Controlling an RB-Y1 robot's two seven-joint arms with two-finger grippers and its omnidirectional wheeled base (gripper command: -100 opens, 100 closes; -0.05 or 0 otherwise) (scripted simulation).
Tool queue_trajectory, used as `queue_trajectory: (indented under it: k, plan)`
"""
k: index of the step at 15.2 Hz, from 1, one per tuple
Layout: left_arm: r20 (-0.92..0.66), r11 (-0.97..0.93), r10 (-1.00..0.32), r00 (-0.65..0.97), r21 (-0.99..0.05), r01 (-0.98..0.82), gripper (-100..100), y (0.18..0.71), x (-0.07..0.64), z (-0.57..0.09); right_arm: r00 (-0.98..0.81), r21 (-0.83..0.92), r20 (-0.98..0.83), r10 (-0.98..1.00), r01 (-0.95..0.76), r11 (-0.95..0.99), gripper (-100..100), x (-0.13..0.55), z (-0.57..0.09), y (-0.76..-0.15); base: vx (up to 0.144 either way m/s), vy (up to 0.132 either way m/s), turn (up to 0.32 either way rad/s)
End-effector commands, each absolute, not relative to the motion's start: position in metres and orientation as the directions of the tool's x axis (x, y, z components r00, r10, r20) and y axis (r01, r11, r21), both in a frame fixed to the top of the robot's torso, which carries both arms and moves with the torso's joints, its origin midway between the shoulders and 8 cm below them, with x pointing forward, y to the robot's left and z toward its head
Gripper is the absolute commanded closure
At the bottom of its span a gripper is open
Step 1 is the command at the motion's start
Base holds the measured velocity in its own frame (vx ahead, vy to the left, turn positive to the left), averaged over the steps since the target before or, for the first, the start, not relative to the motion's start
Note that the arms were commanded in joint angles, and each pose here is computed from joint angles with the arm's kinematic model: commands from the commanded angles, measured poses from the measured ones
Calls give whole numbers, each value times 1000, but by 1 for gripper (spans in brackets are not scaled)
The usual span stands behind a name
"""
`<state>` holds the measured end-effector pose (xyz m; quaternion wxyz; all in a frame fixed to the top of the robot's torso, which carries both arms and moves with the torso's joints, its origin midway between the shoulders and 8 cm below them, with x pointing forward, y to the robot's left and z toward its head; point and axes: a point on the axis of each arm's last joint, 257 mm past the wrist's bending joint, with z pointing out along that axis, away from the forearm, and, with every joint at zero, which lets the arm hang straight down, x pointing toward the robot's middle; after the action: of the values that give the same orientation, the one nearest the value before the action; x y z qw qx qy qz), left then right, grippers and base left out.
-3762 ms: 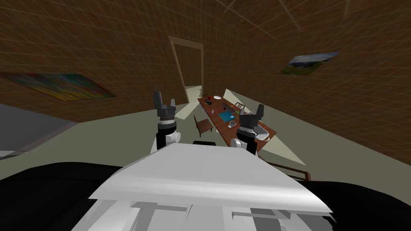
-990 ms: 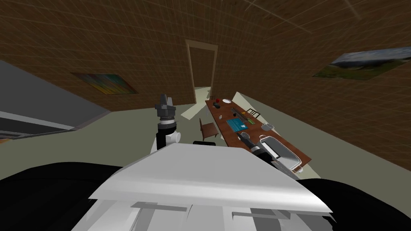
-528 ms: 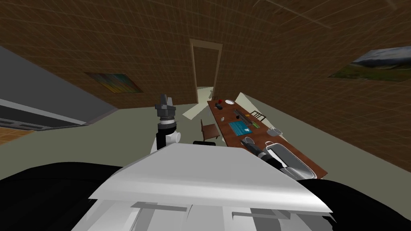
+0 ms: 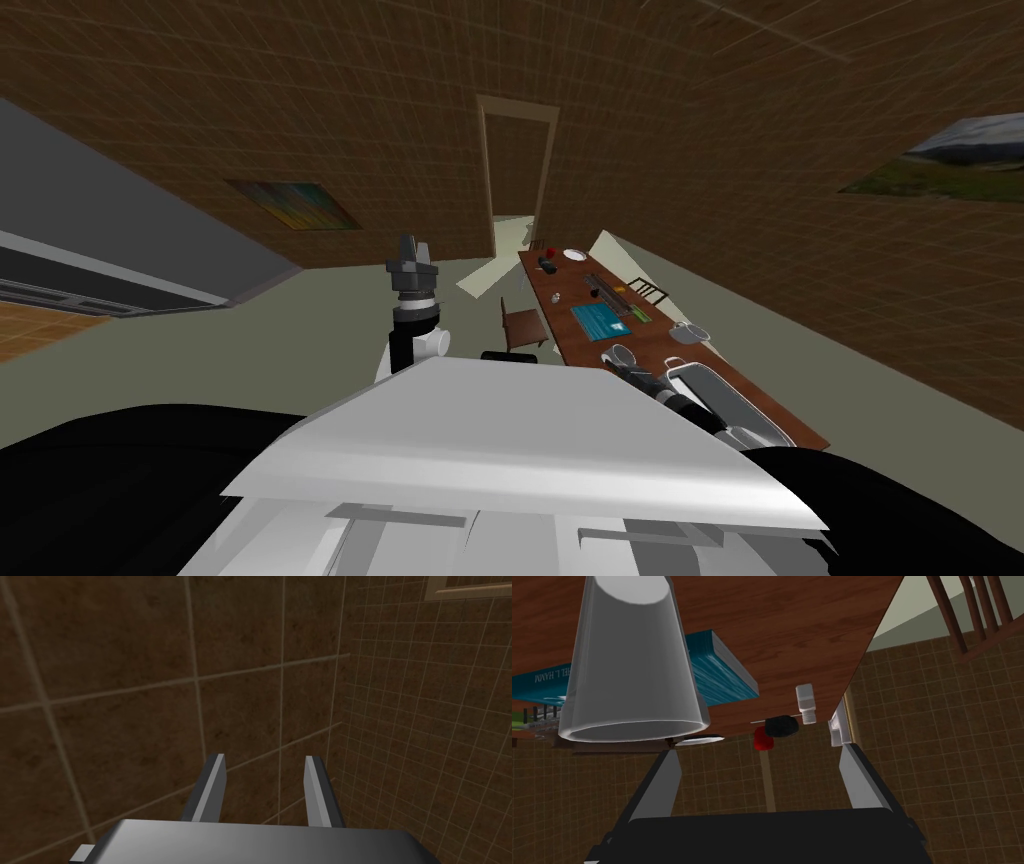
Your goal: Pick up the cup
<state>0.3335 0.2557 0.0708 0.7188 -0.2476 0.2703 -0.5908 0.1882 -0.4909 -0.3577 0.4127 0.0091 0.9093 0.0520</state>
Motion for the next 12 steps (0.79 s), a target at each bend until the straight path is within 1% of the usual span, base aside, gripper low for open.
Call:
queue_trajectory:
  k: [1,4,5,8,12]
  plan:
    - [-96,179,-983,156,-675,715,0,256,333,71,-660,102,-749,59,-26,994,-100,188,-358,-491,-1,5,-15]
    - [-96,179,-983,156,-675,715,0,256,333,71,-660,102,-749,59,-26,994,-100,188,-358,-491,-1,8,-22]
    - [-96,179,-983,156,-675,715,0,256,333,71,-684,45,-729,-15,-70,996,-100,180,-362,-498,2,-6,81]
    - [-96,179,-983,156,-675,715,0,256,333,71,-711,-15,-695,-104,-131,991,-100,168,-367,-505,5,-29,144]
    - [-96,179,-983,156,-675,715,0,256,333,71,-745,-107,-611,-268,-259,960,-100,141,-376,-516,4,-41,140]
